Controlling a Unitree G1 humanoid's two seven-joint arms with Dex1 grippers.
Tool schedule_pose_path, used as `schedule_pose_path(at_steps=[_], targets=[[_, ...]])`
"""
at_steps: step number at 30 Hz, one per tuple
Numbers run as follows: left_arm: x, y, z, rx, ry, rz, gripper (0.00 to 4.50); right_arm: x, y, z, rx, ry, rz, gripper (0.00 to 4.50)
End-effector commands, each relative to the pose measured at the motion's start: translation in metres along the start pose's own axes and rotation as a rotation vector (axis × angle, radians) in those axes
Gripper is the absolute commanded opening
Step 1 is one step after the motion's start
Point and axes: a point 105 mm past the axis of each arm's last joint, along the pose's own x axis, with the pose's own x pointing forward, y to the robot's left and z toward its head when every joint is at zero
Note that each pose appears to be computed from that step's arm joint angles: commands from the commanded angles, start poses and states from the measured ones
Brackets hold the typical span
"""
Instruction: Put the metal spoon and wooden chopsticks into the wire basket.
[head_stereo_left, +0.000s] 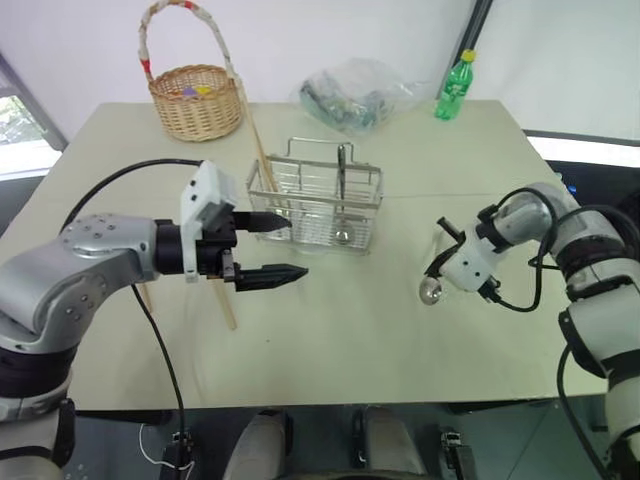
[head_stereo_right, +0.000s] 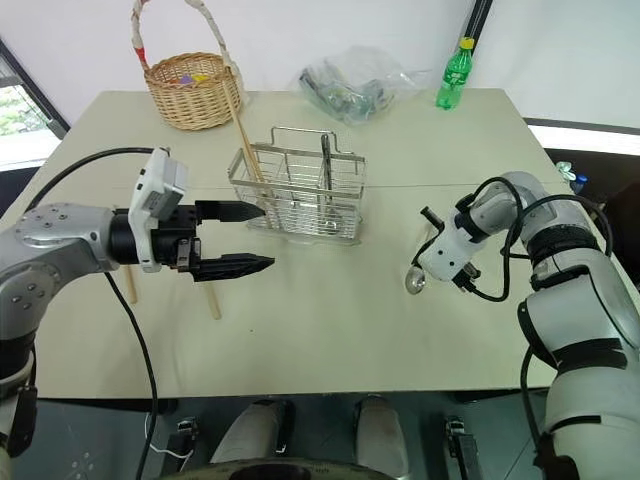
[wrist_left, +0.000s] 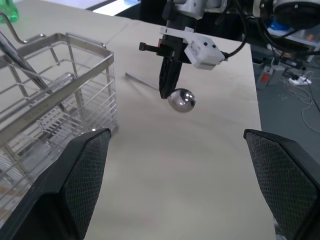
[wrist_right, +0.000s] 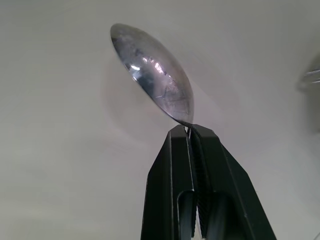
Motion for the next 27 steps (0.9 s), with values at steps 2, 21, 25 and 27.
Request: schedule_pose_path(at_steps=[2,21,25,27], targets=[[-0.012,0.007,0.014,0.066,-0.024,0.055,4.5,-0.046,-0.04,0.071,0.208,-0.348,-0.206,0.05],[-0.024,0.029,0.031,0.142,-0.039,0.118,4.5,-0.119,-0.145,0.115,0.786,-0.707,-0.814,0.05],[-0.023,0.031,0.034,0.149,-0.046,0.122,4.5,-0.094,-0.146,0.102,0.838,-0.66,-0.835,0.05],[-0.022,0.031,0.035,0.154,-0.049,0.124,4.5,-0.083,-0.145,0.099,0.857,-0.644,-0.839,0.05]])
